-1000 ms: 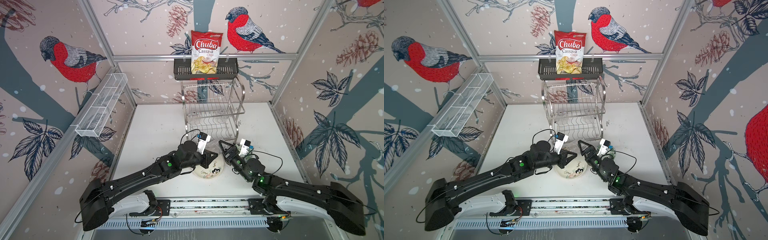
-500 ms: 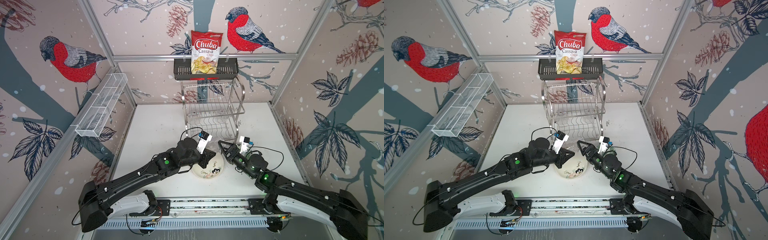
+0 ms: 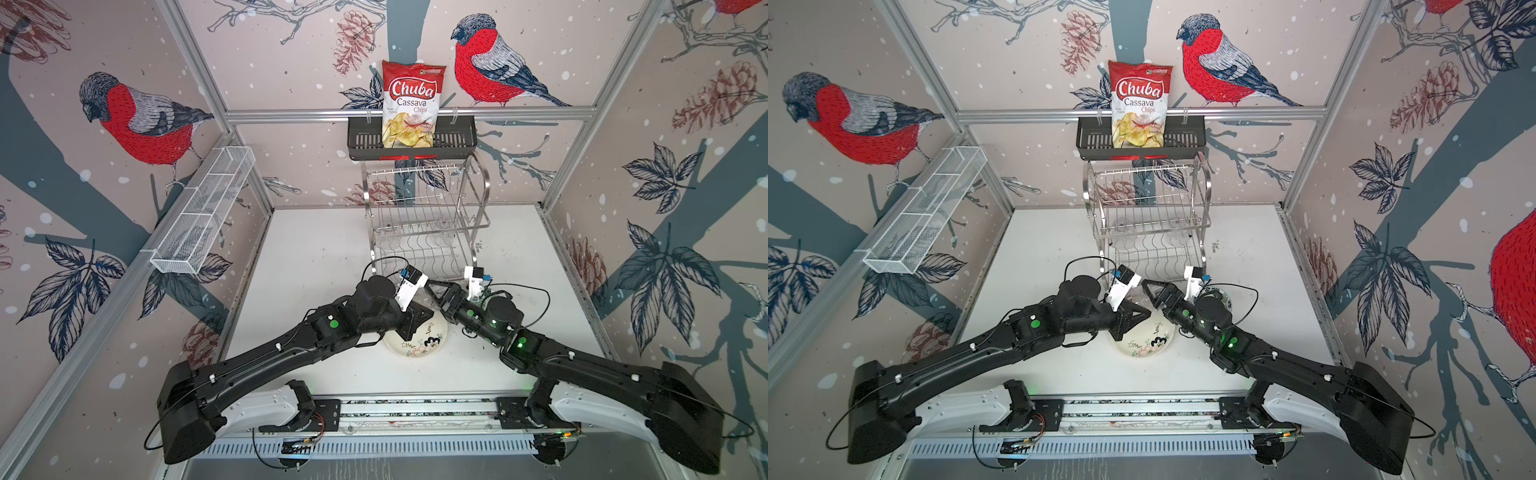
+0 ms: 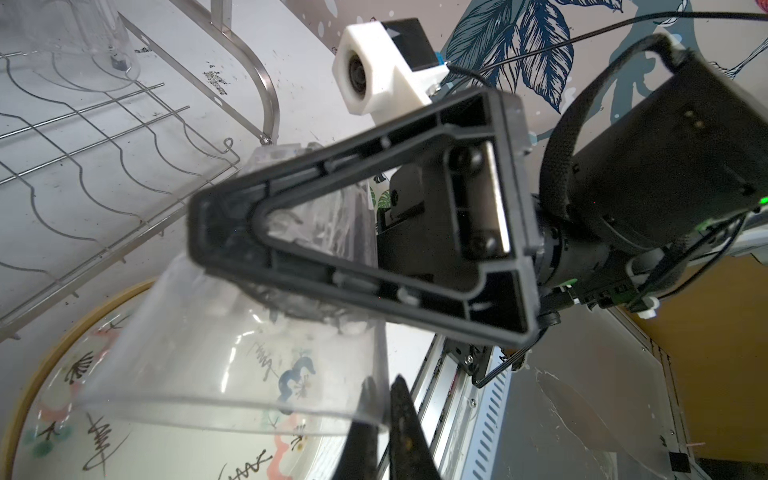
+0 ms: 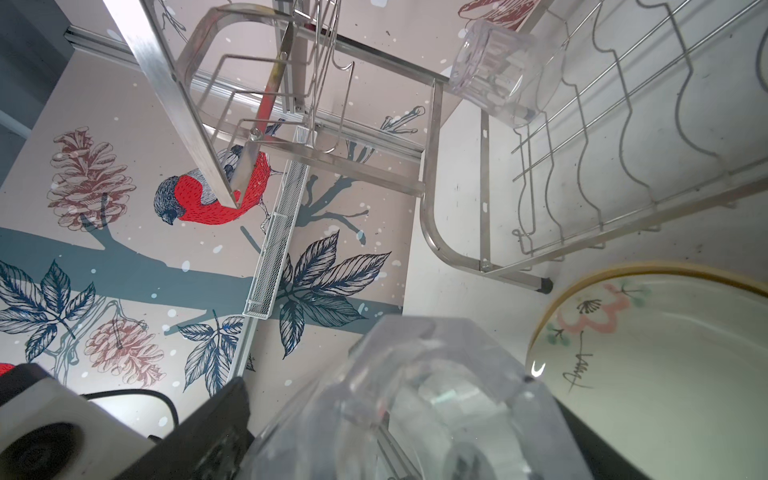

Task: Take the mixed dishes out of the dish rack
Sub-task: 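Close the left gripper on the glass held by the right gripper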

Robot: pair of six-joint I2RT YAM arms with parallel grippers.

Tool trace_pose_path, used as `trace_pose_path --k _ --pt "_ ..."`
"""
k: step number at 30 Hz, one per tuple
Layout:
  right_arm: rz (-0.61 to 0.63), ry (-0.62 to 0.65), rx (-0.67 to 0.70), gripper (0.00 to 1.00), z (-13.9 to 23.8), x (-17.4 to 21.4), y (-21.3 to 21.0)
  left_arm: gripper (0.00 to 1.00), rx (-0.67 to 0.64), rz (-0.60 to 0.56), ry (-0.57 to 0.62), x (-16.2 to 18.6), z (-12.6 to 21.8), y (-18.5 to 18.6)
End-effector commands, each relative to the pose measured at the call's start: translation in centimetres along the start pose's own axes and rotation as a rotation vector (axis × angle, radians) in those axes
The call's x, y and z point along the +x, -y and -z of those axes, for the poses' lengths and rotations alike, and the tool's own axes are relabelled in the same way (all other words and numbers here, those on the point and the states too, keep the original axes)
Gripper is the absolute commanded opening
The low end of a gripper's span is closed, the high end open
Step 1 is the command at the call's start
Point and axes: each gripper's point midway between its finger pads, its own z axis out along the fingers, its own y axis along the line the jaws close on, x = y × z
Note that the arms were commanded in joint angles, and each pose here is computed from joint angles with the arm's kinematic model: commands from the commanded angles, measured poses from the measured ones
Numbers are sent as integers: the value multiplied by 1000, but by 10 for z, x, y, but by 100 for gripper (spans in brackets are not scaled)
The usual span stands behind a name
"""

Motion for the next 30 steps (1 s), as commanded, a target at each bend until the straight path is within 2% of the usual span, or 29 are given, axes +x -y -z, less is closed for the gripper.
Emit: trace_pose_path --k 1,5,11,12,13,20,22,30 --pt "14 -8 -94 89 0 -1 -22 0 35 -35 29 -9 1 8" --pt "8 -3 -93 65 2 -1 -20 0 26 -36 28 -9 1 6" --pt "-4 3 -104 49 5 0 -18 0 12 -31 34 -11 1 1" --pt "-4 5 -105 48 5 0 -18 2 10 -27 33 -11 1 0" --pt "-6 7 -108 46 5 0 -19 10 7 -24 35 -11 0 -1" --pt "-19 23 -119 43 4 0 -21 47 -24 3 61 -15 0 -8" --pt "-29 31 -126 42 3 1 -21 50 -37 21 80 -16 -2 -12" --pt "-72 72 -136 39 0 12 -21 50 -86 102 219 -34 -1 -25"
